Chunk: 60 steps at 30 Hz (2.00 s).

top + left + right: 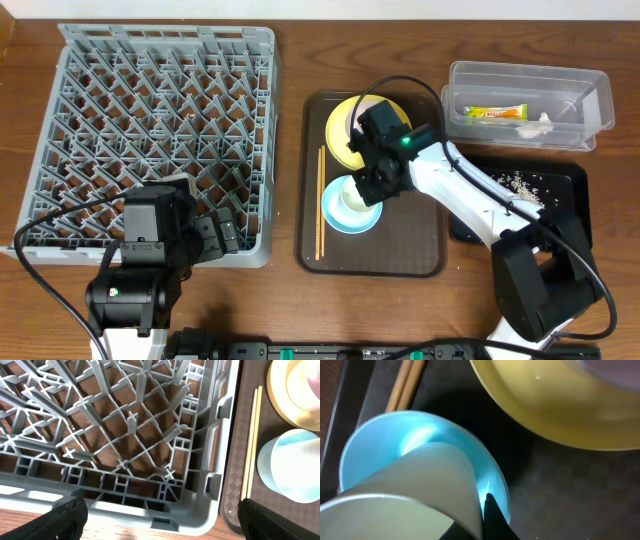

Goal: Sort waste into correct bins and load items into the dishwasher

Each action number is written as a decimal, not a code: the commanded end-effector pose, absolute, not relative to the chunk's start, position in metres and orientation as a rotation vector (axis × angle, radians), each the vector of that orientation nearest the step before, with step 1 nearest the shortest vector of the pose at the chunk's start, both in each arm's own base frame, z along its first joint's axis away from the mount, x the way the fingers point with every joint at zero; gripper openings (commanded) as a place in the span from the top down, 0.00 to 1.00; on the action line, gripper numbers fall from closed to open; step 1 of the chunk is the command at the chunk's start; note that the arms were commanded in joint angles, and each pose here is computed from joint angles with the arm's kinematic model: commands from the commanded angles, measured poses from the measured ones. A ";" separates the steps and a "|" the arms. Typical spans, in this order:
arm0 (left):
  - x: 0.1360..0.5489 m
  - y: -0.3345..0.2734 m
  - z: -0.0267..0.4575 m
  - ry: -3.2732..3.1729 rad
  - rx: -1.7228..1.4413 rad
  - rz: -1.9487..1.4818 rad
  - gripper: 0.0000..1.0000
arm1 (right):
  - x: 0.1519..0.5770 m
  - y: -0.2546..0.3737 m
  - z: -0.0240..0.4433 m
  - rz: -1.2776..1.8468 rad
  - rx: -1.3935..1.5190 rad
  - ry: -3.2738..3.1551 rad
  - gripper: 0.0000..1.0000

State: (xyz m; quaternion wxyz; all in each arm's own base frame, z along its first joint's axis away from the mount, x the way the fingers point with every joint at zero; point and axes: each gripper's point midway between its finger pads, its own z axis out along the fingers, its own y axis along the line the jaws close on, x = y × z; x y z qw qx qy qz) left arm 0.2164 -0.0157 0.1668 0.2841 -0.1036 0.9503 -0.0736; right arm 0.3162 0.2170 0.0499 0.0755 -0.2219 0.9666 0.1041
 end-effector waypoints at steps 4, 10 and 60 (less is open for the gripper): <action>0.220 -0.018 0.177 2.517 -0.284 -0.224 0.02 | 0.346 0.218 0.107 0.396 -0.559 2.759 0.99; 0.241 -0.071 0.207 2.382 -0.151 -0.637 0.02 | 0.347 0.233 0.169 0.874 -0.530 2.600 0.99; 0.272 -0.230 0.293 1.908 0.532 -1.472 0.21 | 0.301 0.283 0.269 1.819 -0.771 2.140 0.99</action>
